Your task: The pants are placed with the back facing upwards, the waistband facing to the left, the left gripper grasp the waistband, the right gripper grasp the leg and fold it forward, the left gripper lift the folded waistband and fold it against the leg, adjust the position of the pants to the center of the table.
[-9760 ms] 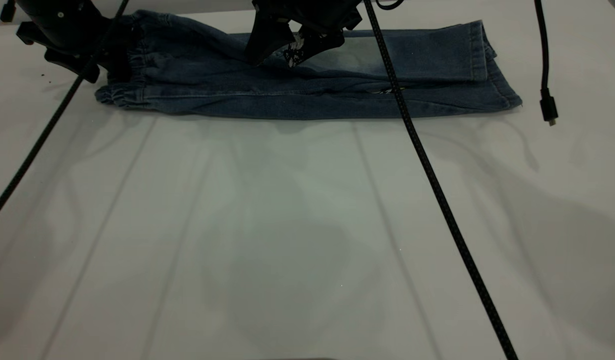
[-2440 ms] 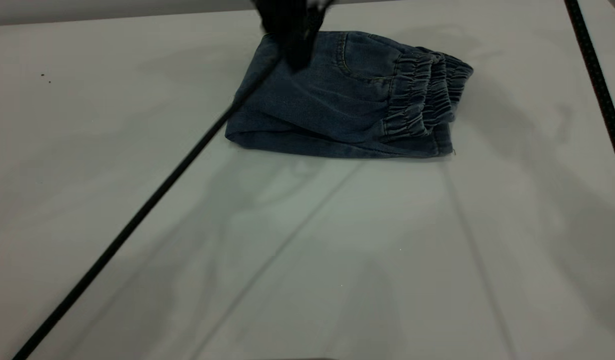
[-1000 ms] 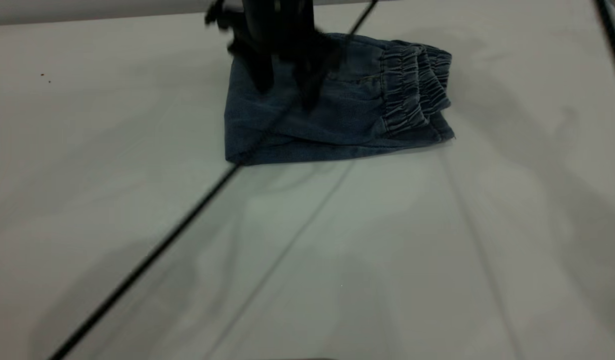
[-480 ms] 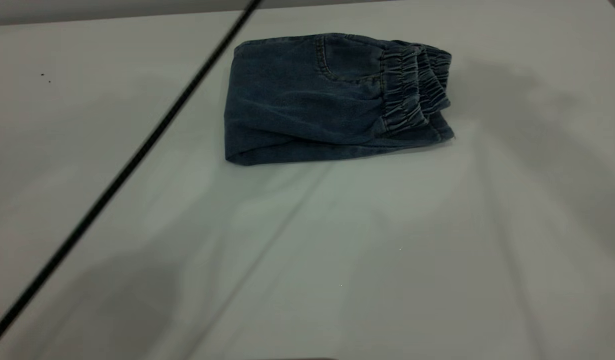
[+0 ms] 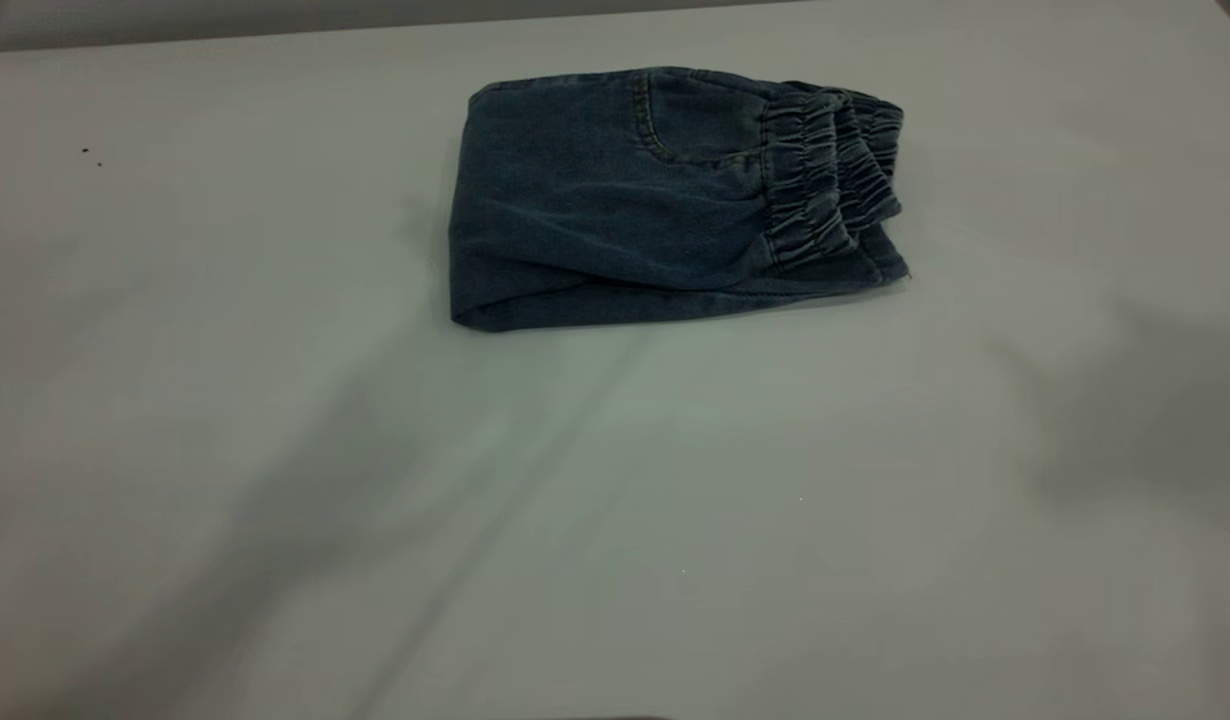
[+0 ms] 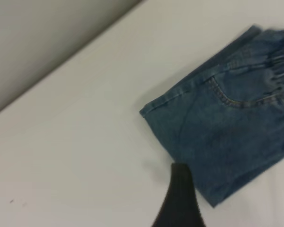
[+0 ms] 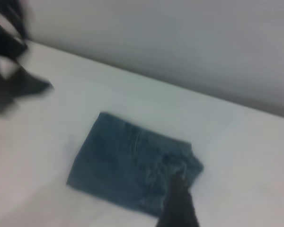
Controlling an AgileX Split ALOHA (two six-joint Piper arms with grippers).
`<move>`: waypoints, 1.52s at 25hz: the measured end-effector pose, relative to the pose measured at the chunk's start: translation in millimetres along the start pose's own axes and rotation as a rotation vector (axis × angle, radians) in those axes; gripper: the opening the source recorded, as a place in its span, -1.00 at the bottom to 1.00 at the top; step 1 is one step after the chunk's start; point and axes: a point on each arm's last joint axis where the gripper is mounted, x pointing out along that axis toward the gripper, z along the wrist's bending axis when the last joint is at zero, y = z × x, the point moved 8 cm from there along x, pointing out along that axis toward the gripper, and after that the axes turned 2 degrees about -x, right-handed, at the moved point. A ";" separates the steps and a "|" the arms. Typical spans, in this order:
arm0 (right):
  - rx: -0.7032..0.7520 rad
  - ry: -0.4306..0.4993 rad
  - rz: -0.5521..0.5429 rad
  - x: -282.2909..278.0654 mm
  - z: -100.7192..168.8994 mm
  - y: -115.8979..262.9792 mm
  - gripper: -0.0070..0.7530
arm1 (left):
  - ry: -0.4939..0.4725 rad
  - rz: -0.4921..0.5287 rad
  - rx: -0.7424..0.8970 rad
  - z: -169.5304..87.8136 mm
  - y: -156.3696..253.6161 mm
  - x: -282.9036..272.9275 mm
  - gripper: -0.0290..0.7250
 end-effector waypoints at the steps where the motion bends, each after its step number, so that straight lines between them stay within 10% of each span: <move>1: -0.001 0.000 -0.008 -13.4 1.7 10.0 0.25 | -0.002 -0.021 -0.004 2.4 3.7 -21.3 0.49; 20: -0.013 0.001 -0.089 -105.8 15.0 218.2 0.25 | -0.014 -0.221 -0.036 10.4 225.3 -216.4 0.49; 29: -0.034 -0.011 -0.172 -113.1 18.7 267.5 0.25 | 0.047 -0.192 -0.051 -5.5 281.6 -200.3 0.49; 38: -0.070 -0.045 -0.035 -56.5 18.2 323.1 0.25 | 0.119 -0.080 -0.004 -23.1 309.6 -168.6 0.49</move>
